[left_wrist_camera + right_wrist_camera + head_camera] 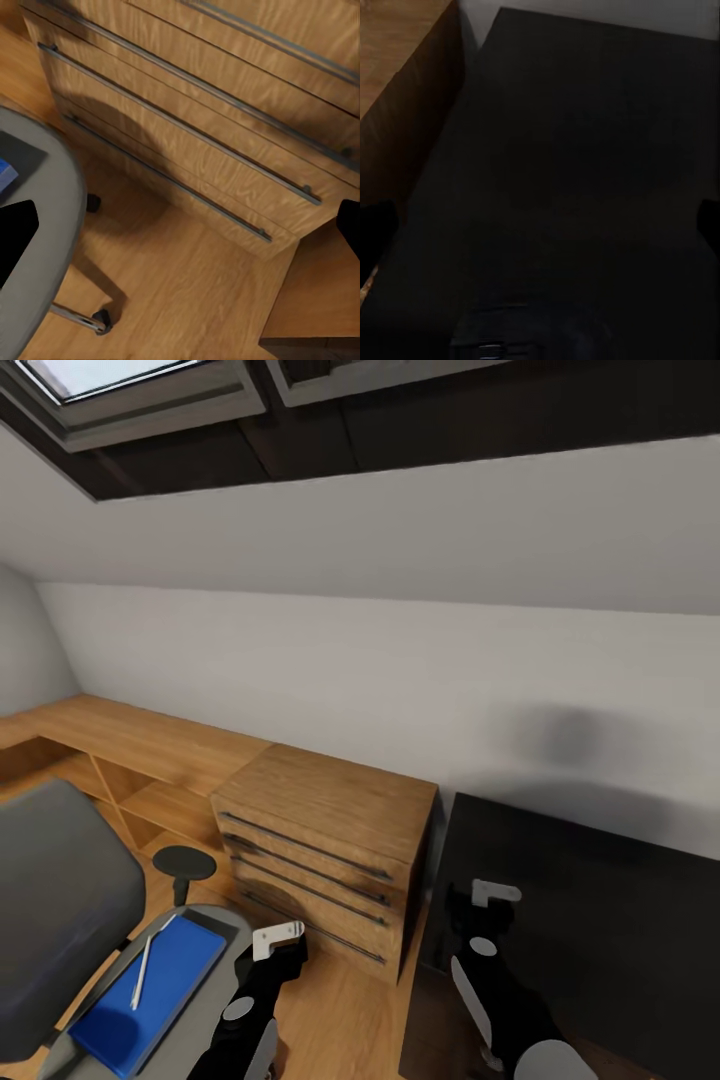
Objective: In the bedroom, organize the workspace by keeping the computer under the desk, ensuring the monitor is on the desk, placing the keyboard on the desk next to the monitor, placing the mouse on the desk next to the keyboard, moving the folder from the swivel chair onto the desk next to the mouse, stacking the notebook on top of the folder with the pen on top of the notebook, and positioning the swivel chair next to the desk.
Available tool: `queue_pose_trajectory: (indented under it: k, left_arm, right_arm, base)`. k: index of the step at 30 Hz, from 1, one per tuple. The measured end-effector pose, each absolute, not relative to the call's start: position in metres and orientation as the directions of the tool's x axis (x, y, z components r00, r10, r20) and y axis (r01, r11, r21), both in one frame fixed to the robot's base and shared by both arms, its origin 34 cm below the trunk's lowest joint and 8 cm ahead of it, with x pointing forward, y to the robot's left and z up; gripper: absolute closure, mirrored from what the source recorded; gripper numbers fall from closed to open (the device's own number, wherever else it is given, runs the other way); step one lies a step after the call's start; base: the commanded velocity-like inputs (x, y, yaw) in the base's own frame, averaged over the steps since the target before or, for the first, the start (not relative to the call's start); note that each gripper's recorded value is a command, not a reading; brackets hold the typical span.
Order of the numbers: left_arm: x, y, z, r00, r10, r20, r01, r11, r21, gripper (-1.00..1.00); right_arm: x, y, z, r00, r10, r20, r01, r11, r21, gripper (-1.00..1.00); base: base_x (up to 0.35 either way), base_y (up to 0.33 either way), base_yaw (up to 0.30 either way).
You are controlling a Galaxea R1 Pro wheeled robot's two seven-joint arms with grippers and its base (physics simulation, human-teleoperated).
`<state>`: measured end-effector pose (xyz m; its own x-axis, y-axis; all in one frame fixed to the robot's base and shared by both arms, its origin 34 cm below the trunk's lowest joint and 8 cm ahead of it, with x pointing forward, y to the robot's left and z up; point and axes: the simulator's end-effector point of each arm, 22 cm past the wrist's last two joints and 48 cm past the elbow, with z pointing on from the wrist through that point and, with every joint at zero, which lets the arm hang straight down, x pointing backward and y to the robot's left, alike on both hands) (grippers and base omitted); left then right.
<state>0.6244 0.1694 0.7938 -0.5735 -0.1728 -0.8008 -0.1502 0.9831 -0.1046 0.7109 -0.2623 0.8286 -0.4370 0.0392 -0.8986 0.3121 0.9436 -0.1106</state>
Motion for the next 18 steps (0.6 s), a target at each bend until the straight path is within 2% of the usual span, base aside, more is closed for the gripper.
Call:
queue_pose_trajectory:
  k: [4,18]
  left_arm:
    - [0.624,0.169,0.799,-0.573,-0.172,-0.801,-0.15,0.983,-0.104,-1.0]
    - [0.622,0.168,0.802,-0.578,-0.171,-0.798,-0.145,0.984,-0.106,-1.0]
  right_arm:
    - [0.721,-0.263,0.859,-0.388,0.048,-0.92,0.323,0.942,-0.088,-1.0]
    - [0.703,-0.244,0.897,-0.348,0.119,-0.93,0.338,0.941,-0.006,-1.0]
  base:
    - [0.0,0.0,0.0]
    - [0.0,0.0,0.0]
